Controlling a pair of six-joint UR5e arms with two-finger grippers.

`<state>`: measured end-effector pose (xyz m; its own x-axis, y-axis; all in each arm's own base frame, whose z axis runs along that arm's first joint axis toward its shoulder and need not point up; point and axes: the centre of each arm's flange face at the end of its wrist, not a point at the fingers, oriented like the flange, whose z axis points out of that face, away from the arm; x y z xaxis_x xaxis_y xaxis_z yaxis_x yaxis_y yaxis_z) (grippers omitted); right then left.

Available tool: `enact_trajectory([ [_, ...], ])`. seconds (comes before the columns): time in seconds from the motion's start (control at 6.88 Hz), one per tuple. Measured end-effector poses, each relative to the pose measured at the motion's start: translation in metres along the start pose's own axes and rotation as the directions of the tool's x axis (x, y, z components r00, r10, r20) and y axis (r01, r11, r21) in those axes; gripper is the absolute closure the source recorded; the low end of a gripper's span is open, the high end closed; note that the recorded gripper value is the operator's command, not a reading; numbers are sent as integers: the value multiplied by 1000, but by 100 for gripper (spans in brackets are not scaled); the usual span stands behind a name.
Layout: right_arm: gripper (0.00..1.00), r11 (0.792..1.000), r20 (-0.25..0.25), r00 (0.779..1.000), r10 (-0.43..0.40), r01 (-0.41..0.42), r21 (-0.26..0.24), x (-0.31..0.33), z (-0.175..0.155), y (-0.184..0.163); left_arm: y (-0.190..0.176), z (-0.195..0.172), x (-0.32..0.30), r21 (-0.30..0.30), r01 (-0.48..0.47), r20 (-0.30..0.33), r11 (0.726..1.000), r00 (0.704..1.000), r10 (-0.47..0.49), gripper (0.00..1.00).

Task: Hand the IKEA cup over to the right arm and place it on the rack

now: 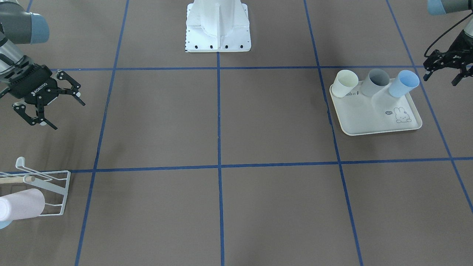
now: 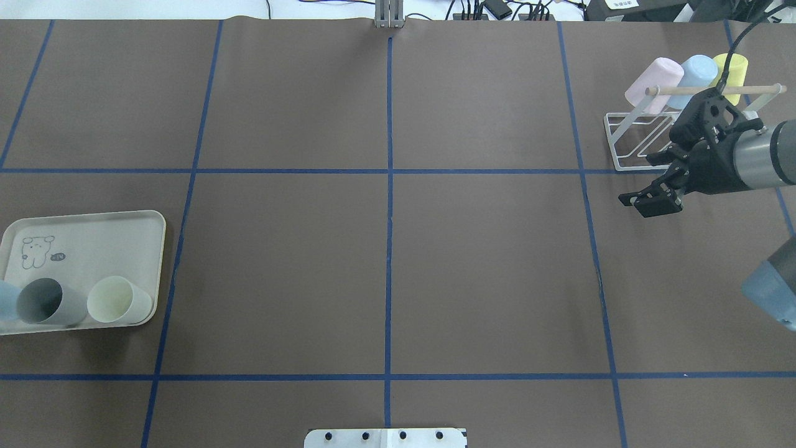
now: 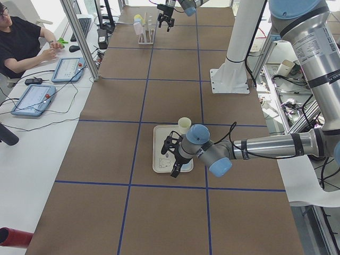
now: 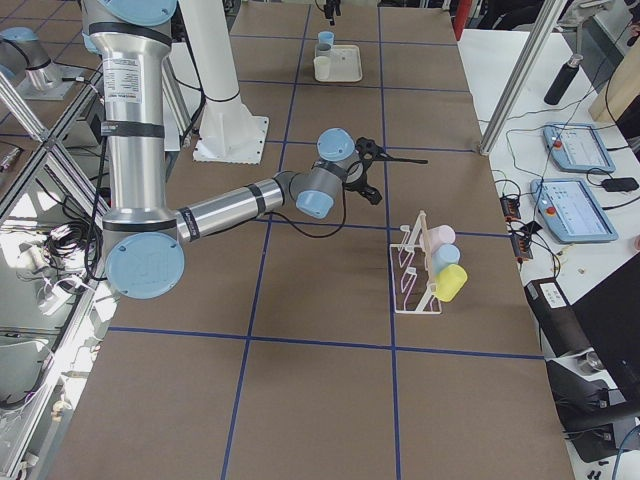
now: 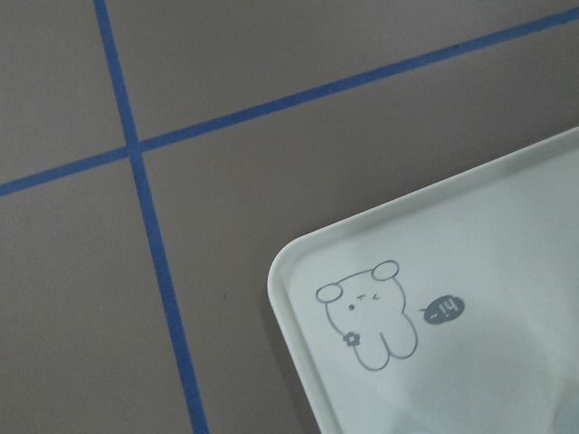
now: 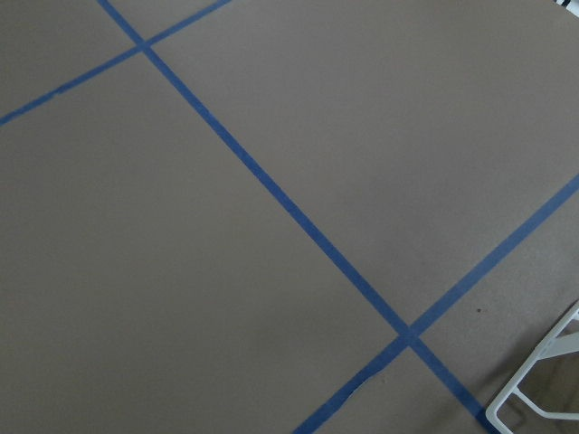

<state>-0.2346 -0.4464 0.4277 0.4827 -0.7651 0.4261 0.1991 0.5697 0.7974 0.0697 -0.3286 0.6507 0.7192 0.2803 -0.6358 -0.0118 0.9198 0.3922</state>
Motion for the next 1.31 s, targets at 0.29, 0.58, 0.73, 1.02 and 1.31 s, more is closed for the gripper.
enact_trajectory([
  [0.29, 0, 999, -27, 999, -34, 34, -23, -10, 12, 11, 8, 4, -2, -22, 32, -17, 999, 999, -33, 0],
  [0.58, 0, 992, -38, 992, -120, 118, -41, -8, 12, 26, 9, 4, 1, -25, 66, -40, 998, 997, -67, 8],
  [0.73, 0, 989, -40, 989, -141, 139, -45, -7, 11, 29, 9, 4, 2, -28, 72, -47, 997, 996, -74, 14],
  [1.02, 0, 988, -40, 987, -152, 150, -46, -8, 11, 30, 8, 6, 4, -31, 73, -54, 997, 996, -74, 17],
  [1.31, 0, 987, -40, 987, -154, 152, -46, -8, 11, 30, 9, 9, 11, -54, 59, -80, 997, 995, -63, 19],
])
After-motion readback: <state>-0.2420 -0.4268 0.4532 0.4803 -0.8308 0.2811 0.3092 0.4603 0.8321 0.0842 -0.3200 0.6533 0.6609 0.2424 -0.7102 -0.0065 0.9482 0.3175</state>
